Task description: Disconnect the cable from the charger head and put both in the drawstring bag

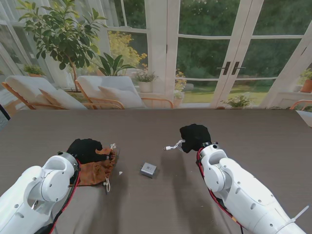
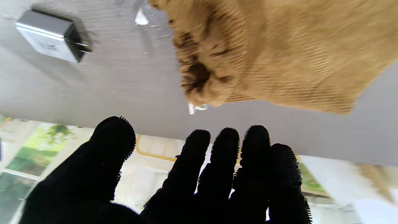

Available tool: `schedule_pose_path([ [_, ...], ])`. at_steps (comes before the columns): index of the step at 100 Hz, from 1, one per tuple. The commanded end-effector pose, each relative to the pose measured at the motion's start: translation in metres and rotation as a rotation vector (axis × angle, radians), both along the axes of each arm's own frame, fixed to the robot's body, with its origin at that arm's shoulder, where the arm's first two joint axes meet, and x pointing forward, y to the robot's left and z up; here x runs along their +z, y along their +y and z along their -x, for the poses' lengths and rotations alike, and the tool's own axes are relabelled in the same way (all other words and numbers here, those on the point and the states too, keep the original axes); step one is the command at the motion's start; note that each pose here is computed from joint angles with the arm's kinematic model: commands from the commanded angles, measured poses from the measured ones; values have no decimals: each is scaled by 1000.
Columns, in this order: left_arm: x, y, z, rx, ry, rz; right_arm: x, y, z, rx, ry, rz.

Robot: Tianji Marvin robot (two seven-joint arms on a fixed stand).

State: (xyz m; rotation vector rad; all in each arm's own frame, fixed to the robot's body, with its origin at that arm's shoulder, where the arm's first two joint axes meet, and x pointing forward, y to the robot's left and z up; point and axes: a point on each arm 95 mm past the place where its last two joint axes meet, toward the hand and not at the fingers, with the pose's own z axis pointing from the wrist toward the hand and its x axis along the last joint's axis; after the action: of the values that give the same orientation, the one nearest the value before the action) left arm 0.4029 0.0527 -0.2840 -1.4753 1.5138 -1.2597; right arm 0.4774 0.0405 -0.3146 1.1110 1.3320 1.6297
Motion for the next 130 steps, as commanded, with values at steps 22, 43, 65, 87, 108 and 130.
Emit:
schedule_pose_path([
  [22, -14, 14, 7, 107, 102, -58, -1, 5, 3, 8, 11, -5],
  [43, -31, 14, -4, 193, 151, -32, -2, 3, 2, 5, 12, -5],
  [65, -46, 10, -15, 250, 162, -6, -3, -1, 0, -1, 14, -8],
  [87, -54, 8, -20, 289, 188, -31, -4, -3, 0, -3, 17, -9],
  [108, -63, 7, -23, 309, 223, -40, -3, -4, 1, -3, 19, -12],
  [130, -74, 7, -28, 322, 247, -35, -2, -5, 1, -3, 21, -10],
])
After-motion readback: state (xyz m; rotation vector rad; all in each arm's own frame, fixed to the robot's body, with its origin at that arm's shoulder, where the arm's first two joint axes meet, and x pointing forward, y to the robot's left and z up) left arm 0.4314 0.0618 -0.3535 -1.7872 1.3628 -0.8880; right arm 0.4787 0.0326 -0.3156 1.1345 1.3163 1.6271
